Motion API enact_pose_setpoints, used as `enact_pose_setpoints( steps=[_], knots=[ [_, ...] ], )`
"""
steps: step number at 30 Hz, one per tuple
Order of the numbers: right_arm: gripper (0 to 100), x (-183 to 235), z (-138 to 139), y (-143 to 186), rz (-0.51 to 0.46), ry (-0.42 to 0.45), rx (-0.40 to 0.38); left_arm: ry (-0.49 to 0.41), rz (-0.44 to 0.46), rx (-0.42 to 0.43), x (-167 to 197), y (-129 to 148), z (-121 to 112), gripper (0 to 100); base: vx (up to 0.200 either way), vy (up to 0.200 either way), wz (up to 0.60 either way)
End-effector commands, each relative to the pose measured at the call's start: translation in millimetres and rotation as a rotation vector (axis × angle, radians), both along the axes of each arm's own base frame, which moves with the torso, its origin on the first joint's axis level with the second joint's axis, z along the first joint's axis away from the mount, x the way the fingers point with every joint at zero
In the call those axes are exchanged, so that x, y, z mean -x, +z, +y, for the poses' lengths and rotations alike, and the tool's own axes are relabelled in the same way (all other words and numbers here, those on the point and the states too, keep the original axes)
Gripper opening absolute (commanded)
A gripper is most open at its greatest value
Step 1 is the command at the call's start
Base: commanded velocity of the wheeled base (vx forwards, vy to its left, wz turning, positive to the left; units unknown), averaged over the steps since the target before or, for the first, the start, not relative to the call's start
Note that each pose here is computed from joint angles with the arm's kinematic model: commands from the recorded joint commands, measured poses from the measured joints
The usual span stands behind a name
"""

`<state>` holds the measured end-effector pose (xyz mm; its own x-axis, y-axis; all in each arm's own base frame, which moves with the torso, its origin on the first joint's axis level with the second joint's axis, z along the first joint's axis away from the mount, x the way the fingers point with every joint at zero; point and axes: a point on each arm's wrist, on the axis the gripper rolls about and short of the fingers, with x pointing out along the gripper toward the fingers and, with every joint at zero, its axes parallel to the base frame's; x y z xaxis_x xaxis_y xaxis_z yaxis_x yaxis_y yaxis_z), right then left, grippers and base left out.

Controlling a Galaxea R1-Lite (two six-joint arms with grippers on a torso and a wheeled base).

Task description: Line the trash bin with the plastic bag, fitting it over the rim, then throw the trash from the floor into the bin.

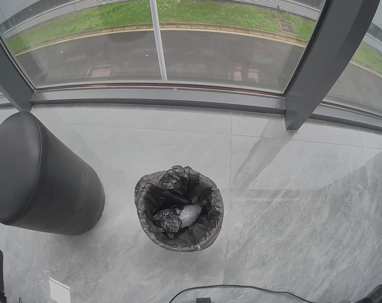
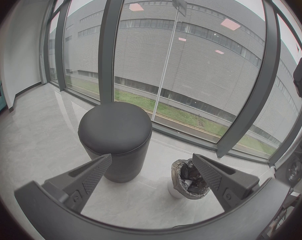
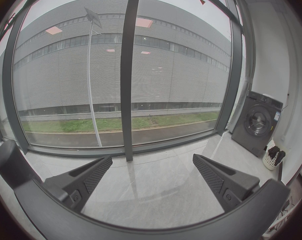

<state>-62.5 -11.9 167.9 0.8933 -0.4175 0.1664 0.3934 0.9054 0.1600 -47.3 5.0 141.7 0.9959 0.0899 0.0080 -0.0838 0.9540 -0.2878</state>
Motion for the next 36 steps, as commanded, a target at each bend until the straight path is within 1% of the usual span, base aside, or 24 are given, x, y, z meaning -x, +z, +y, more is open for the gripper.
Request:
enact_pose_setpoints(
  steps=[1, 3, 4, 5, 8, 11, 13, 14, 15, 17, 19, 22, 27, 28, 30, 31, 32, 33, 34, 36],
  knots=[
    [100, 8.4, 2.3, -7.8, -0.034, -0.033, 0.013, 0.043, -0.024, 0.014, 3.6, -9.6, -2.8, 100, 0.0, 0.0, 0.0],
    [100, 1.3, 2.3, -18.2, 0.009, -0.032, 0.014, 0.043, 0.0, 0.029, 0.6, -17.2, -2.6, 100, 0.0, 0.0, 0.0],
    [100, 1.1, 2.3, -18.5, 0.011, -0.032, 0.014, 0.043, 0.002, 0.028, 0.3, -17.9, -2.6, 100, 0.0, 0.0, 0.0],
    [100, -3.8, 2.3, -26.5, 0.043, -0.032, 0.016, 0.044, 0.03, 0.012, -3.5, -27.5, -2.5, 100, 0.0, 0.0, 0.0],
    [100, -13.4, 2.5, -43.0, 0.105, -0.017, 0.023, 0.038, 0.055, -0.04, -9.1, -42.3, -2.4, 100, 0.0, 0.0, 0.0],
    [100, -22.1, 3.5, -57.6, 0.141, 0.034, 0.032, 0.039, 0.016, -0.103, -17.5, -51.7, -2.3, 100, 0.0, 0.0, 0.0],
    [100, -26.2, 3.7, -64.2, 0.142, 0.047, 0.032, 0.038, -0.001, -0.138, -22.1, -58.9, -2.3, 100, 0.0, 0.0, 0.0],
    [100, -30.3, 3.7, -70.5, 0.136, 0.048, 0.037, 0.03, -0.023, -0.139, -23.5, -59.4, -2.4, 100, 0.0, 0.0, 0.0],
    [100, -32.2, 3.7, -74.3, 0.139, 0.047, 0.04, 0.027, -0.027, -0.135, -23.5, -59.1, -2.4, 100, 0.0, 0.0, 0.0],
    [100, -37.1, 3.7, -85.2, 0.166, 0.045, 0.072, 0.027, -0.025, -0.13, -23.4, -59.6, -2.4, 100, 0.0, 0.0, 0.0],
    [100, -37.8, 4.0, -85.7, 0.162, 0.054, 0.1, 0.022, -0.025, -0.13, -23.3, -59.3, -2.5, 100, 0.0, 0.0, 0.0],
    [100, -38.1, 4.4, -85.5, 0.163, 0.07, 0.109, 0.001, -0.023, -0.134, -23.6, -60.2, -3.0, 100, 0.0, 0.0, 0.0],
    [100, -38.1, 4.6, -86.0, 0.169, 0.084, 0.107, -0.003, -0.02, -0.153, -23.8, -60.6, -3.1, 100, 0.0, 0.0, 0.0],
    [100, -38.1, 5.0, -85.6, 0.168, 0.099, 0.112, -0.005, -0.019, -0.163, -23.8, -60.6, -3.1, 100, 0.0, 0.0, 0.0],
    [100, -38.5, 6.1, -85.7, 0.166, 0.151, 0.117, -0.009, -0.015, -0.222, -24.4, -61.9, -3.3, 100, 0.0, 0.0, 0.0],
    [100, -38.6, 6.7, -85.9, 0.164, 0.179, 0.116, -0.032, -0.013, -0.248, -24.4, -62.3, -3.8, 100, 0.0, 0.0, 0.0],
    [100, -38.6, 6.8, -85.9, 0.164, 0.182, 0.116, -0.035, -0.012, -0.256, -24.4, -62.3, -3.9, 100, 0.0, 0.0, 0.0],
    [100, -38.8, 7.5, -86.0, 0.163, 0.216, 0.119, -0.095, -0.001, -0.312, -24.5, -64.0, -5.2, 100, 0.0, 0.0, 0.0],
    [100, -38.8, 7.6, -86.2, 0.165, 0.219, 0.121, -0.113, 0.006, -0.318, -24.5, -64.9, -5.6, 100, 0.0, 0.0, 0.0],
    [100, -38.8, 7.7, -86.2, 0.166, 0.226, 0.116, -0.114, 0.008, -0.306, -24.5, -65.2, -5.6, 100, 0.0, 0.0, 0.0]
  ],
)
